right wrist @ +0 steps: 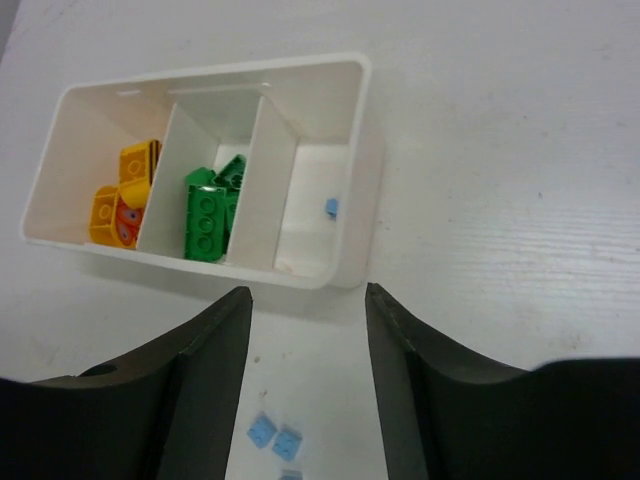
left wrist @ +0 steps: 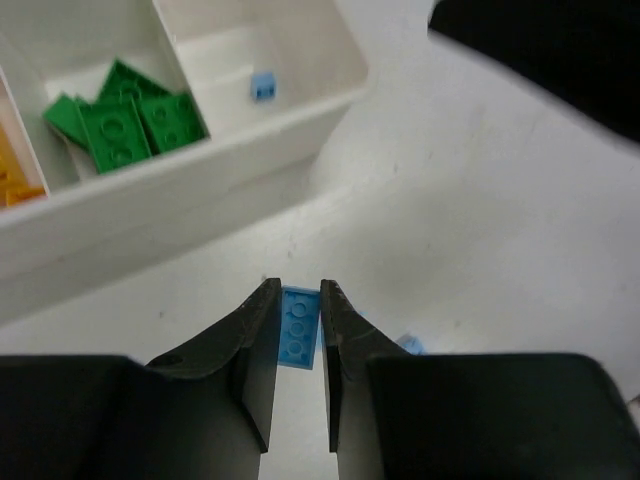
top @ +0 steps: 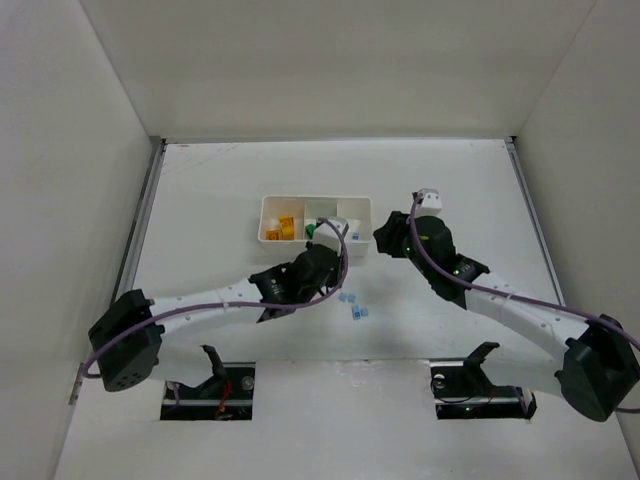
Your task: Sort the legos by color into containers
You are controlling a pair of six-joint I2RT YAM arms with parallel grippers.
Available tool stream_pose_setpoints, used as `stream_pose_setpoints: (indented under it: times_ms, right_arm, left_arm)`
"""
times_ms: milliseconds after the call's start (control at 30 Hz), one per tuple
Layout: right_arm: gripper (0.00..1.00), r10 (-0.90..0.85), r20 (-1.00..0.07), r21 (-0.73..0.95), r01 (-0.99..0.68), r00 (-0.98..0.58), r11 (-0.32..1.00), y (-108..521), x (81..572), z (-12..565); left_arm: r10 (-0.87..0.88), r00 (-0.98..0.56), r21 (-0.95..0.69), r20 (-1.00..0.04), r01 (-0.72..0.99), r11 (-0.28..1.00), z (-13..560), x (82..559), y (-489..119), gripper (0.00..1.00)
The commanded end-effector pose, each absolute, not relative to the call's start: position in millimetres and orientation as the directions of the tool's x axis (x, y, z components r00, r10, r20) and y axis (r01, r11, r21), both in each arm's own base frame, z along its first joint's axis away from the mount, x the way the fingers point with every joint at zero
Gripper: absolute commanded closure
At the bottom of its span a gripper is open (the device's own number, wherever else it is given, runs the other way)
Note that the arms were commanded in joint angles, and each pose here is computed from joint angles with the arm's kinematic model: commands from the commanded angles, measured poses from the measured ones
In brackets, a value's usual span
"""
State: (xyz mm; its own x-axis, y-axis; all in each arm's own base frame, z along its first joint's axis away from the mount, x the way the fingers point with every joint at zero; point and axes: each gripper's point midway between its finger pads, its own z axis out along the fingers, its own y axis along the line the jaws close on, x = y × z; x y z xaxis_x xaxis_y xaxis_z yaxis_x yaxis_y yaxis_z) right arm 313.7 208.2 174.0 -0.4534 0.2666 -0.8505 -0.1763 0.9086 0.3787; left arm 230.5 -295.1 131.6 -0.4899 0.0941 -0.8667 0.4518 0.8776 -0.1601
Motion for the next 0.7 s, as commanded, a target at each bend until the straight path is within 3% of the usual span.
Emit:
stream_pose_setpoints:
  times_ms: [0,100,467,567,667]
  right_arm:
    - [0.49,0.357,-0.839,0.443,-0.134,-0.411,0.887,198,313,179]
    - [0.57,0.37,-0.823,0.457,-0.115,-0.432,0.882,195,304,164]
    - [0.55,0.34,-0.805,0.467,-0.165,-0.486,0.869,213,277,141]
    - [0.55,0.32,-0.805,0.46,-0.184,-0.5,0.869,220,270,137]
    - [0.52,0.305,-0.81,0.449,-0.195,-0.501,0.872,223,267,136]
  left_arm:
    - [-0.031,-0.413,-0.231,-0.91,0.444,0.866,182,266,-319,0.86]
    - [-0.097,-0.384,-0.259,-0.918,0.397,0.881,192,303,-322,0.85]
    - [-0.14,-0.425,-0.299,-0.894,0.332,0.895,165,389,-342,0.84]
    - [-0.136,-0.43,-0.295,-0.892,0.328,0.897,160,396,-346,0.77]
    - [-0.148,-0.428,-0.305,-0.892,0.326,0.895,162,398,-347,0.63]
